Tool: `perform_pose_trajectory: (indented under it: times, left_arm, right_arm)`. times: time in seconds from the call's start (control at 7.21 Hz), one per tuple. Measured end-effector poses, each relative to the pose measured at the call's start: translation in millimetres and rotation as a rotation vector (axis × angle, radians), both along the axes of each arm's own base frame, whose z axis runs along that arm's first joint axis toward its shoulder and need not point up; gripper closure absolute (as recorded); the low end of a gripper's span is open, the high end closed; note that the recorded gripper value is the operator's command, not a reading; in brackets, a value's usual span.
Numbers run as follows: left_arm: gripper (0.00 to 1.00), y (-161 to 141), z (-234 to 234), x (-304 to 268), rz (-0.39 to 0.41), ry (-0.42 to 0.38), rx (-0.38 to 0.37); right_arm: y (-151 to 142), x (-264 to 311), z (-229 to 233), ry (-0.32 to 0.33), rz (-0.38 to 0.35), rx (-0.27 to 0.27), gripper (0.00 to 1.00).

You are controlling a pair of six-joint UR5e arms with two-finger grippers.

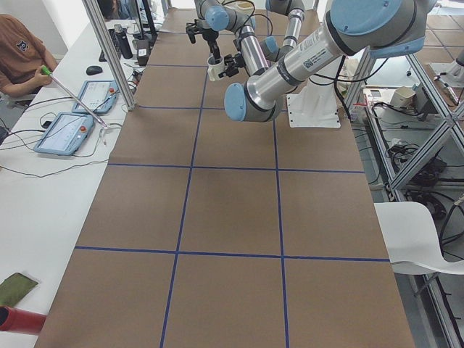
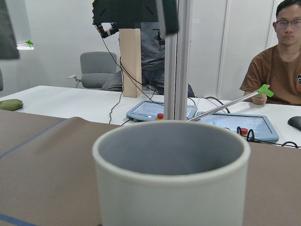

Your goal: Left arm hands cup to right arm to dump lemon

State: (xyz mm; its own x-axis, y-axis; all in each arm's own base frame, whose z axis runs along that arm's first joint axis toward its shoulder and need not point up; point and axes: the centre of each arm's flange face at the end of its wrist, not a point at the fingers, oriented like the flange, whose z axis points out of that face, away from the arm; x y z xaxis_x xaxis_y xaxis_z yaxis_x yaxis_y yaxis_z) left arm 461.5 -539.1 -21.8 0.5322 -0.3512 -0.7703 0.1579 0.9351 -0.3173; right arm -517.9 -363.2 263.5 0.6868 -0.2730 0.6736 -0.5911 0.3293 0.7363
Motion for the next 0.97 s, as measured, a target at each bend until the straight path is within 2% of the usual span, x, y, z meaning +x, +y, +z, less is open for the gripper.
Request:
perform_pose_trajectory:
  times: [0.28,0.55,0.69,0.97]
  left_arm:
    - [0.0,-13.3,15.8,-52.1,-0.061,0.019,0.027]
    - [0.0,-28.9,35.8,-78.4,-0.087,0.006,0.046]
    - [0.0,-34.5,46.1,-82.7,-0.089,-0.005,0.052]
    - [0.0,-45.4,59.7,-81.8,-0.086,-0.026,0.059]
  right_arm:
    - [-7.9,19.0,-5.3,-0.026,0.031,0.005,0.52]
    - [-30.9,74.5,16.7,-0.044,0.128,-0.012,0.56]
    - [-37.0,111.4,35.3,-0.09,0.173,-0.043,0.57]
    - [-38.0,176.1,87.4,-0.096,0.24,-0.09,0.71]
